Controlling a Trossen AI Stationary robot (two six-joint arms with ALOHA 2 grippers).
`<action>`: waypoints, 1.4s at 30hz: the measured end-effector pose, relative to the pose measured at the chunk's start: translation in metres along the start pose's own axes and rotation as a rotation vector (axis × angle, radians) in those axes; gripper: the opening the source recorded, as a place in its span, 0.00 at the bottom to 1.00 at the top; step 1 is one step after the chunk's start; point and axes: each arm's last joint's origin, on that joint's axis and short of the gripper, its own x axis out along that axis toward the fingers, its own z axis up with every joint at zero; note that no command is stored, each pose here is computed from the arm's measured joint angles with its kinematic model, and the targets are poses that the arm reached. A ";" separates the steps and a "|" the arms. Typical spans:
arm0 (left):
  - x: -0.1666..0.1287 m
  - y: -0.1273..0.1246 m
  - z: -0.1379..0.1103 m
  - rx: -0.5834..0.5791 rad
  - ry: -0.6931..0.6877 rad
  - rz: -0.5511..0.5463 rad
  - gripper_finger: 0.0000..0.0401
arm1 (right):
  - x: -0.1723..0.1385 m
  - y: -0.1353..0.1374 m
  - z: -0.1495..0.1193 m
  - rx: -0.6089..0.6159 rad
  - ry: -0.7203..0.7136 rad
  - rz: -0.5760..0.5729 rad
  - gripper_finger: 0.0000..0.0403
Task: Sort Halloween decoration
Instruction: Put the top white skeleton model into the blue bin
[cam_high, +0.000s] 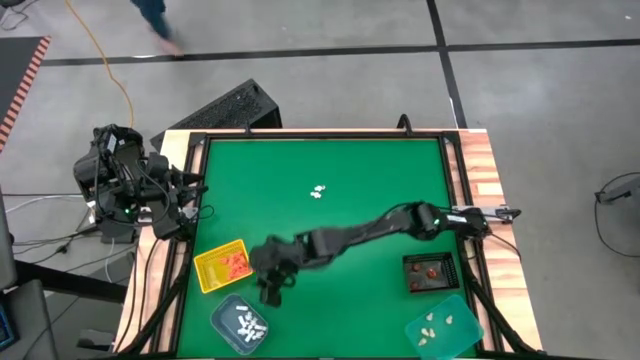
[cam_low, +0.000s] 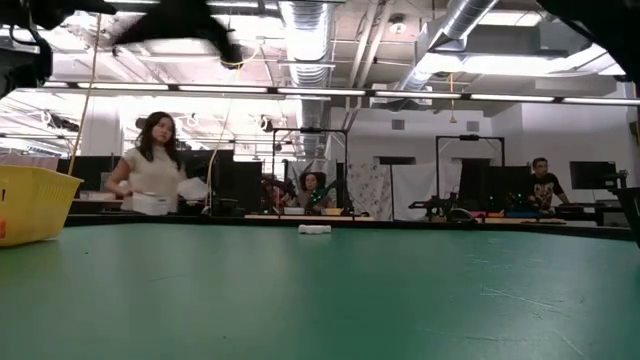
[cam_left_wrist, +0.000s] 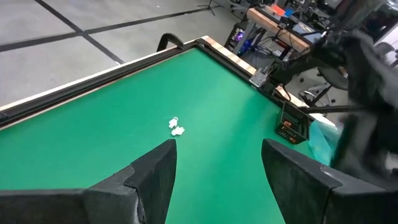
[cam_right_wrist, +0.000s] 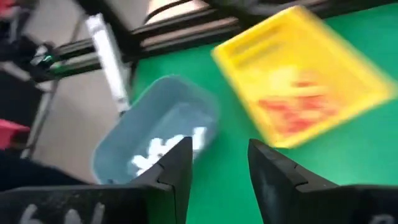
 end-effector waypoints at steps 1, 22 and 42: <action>0.000 0.000 0.000 -0.001 -0.001 0.000 0.56 | -0.013 -0.007 0.007 0.001 0.010 -0.052 0.38; 0.000 0.000 -0.003 -0.049 0.087 -0.001 0.56 | -0.164 -0.156 0.039 -0.206 0.462 -0.491 0.37; 0.000 0.001 0.003 0.043 -0.088 0.009 0.56 | -0.113 -0.292 -0.040 -0.283 0.439 -0.231 0.37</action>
